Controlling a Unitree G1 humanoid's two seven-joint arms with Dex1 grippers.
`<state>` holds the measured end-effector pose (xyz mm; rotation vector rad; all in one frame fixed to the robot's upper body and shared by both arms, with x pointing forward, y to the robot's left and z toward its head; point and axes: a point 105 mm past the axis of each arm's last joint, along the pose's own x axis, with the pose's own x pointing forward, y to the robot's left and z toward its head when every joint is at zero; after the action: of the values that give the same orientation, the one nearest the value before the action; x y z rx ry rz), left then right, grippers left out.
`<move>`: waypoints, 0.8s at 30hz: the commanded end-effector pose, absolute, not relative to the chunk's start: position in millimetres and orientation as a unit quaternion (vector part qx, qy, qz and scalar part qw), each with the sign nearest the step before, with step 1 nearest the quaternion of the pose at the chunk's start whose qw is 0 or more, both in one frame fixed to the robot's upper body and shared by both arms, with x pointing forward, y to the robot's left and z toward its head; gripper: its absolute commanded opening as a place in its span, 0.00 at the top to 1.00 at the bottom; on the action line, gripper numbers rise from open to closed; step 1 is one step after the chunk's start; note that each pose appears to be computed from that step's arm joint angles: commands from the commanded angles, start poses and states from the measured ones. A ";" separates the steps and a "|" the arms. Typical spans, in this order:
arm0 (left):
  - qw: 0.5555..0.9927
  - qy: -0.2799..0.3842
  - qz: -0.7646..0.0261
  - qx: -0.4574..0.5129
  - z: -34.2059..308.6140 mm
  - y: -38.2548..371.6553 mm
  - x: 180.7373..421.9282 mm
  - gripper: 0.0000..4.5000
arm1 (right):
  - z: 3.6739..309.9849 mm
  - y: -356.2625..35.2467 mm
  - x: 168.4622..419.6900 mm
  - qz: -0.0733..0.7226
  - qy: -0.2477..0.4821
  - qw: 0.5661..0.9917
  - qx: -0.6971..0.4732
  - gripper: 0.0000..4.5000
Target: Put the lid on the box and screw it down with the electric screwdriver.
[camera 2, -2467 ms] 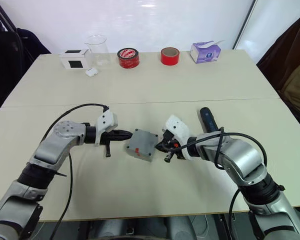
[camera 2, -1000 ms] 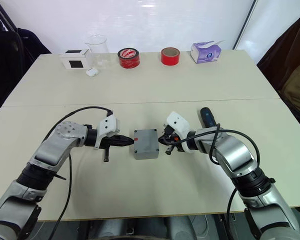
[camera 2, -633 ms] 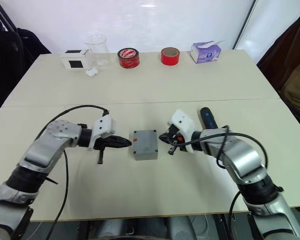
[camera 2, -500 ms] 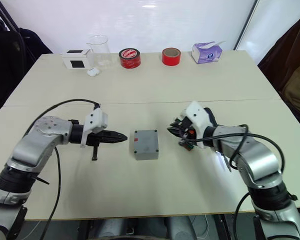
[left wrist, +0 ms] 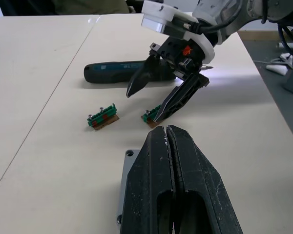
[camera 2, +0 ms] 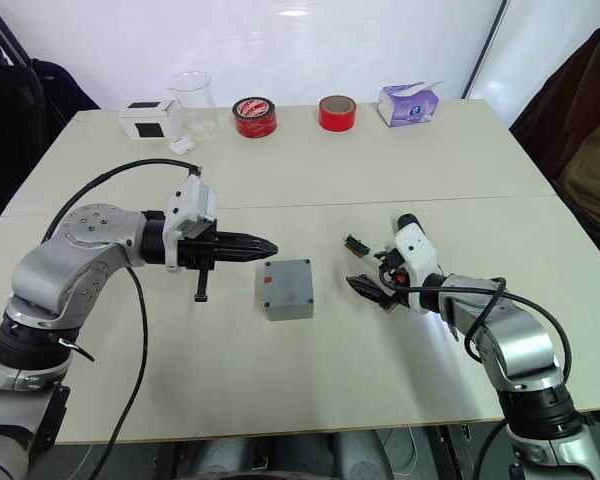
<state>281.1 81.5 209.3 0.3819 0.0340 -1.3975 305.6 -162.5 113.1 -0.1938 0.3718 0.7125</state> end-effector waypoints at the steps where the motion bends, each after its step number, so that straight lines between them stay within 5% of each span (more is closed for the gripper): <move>1: 0.742 0.000 -0.644 0.185 218.3 79.3 275.6 1.00 | 114.7 -165.7 308.4 0.341 0.173 0.919 -0.097 0.09; 10: 0.741 0.014 -0.643 0.193 208.3 82.2 274.6 1.00 | 108.6 -166.2 309.0 0.339 0.179 0.920 -0.086 0.09; 15: 0.742 0.013 -0.642 0.193 207.8 82.0 275.2 1.00 | 108.9 -166.1 310.0 0.339 0.179 0.920 -0.085 0.44; 21: 0.743 0.012 -0.641 0.192 207.4 81.4 275.0 1.00 | 110.4 -165.5 309.1 0.341 0.176 0.919 -0.086 0.99; 24: 0.744 0.012 -0.640 0.191 207.2 81.1 275.1 1.00 | 114.5 -166.0 309.2 0.342 0.171 0.920 -0.084 0.99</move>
<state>278.9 83.3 199.0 0.3886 0.0703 -1.3948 308.6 -167.4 101.4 -0.1675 0.4032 0.6934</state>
